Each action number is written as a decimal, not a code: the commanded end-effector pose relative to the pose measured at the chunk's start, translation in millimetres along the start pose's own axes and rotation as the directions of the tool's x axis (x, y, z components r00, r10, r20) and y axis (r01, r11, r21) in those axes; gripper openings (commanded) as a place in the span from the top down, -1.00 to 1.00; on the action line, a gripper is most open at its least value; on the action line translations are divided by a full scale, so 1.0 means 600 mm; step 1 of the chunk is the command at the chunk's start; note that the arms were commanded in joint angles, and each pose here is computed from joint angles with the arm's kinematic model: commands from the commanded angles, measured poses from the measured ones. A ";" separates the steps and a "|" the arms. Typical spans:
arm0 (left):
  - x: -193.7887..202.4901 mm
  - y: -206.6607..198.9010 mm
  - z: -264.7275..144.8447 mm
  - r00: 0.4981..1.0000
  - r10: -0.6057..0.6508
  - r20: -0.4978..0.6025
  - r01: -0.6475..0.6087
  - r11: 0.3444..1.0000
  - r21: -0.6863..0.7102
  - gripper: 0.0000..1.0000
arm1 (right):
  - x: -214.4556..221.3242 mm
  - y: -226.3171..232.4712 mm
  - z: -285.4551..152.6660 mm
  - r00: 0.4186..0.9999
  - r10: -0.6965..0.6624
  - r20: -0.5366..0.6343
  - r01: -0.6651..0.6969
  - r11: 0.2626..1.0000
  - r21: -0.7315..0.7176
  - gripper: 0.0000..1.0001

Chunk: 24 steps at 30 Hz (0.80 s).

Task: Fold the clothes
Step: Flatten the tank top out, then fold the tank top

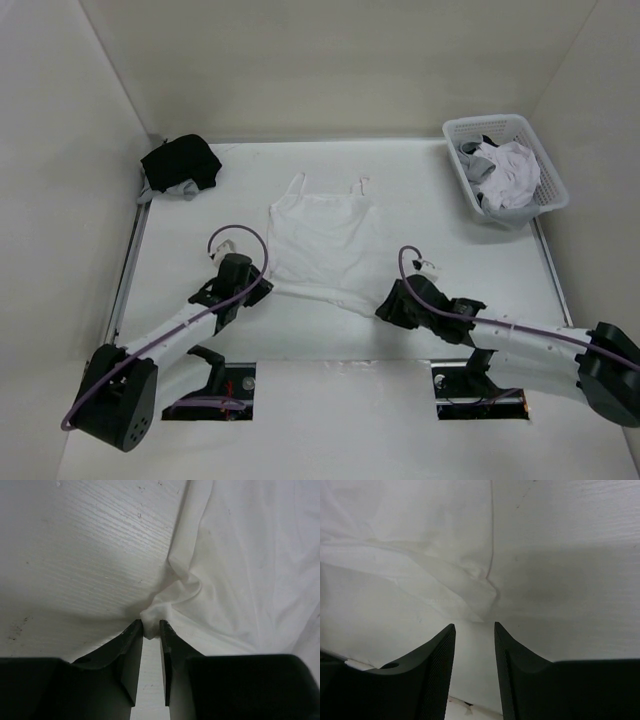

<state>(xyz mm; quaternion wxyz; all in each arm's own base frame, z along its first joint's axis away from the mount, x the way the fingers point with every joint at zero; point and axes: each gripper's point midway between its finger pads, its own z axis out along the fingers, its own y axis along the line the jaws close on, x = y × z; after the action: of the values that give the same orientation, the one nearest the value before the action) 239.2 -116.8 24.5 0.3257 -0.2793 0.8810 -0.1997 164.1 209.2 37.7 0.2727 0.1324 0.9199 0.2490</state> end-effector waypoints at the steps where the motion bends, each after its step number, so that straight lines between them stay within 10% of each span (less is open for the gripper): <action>1: 0.009 -0.004 -0.009 1.000 0.015 -0.024 -0.015 1.000 0.027 0.71 | -0.008 0.008 0.012 1.000 0.006 0.025 -0.006 1.000 0.016 0.19; 9: 0.006 -0.002 -0.040 0.999 0.024 -0.036 -0.024 1.000 0.002 0.96 | -0.028 -0.004 0.026 0.995 -0.035 0.098 0.026 0.995 0.096 0.88; 24: -0.017 -0.015 -0.213 0.999 0.001 0.043 -0.003 0.998 0.058 1.00 | 0.065 0.012 -0.145 0.991 -0.128 -0.049 0.129 0.991 0.022 0.98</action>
<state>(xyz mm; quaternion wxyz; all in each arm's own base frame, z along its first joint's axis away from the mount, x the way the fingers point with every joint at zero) 170.6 -112.2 106.5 0.3445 -0.2483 0.8718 -0.2441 82.4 208.5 61.4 0.2491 0.0452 0.9374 0.2390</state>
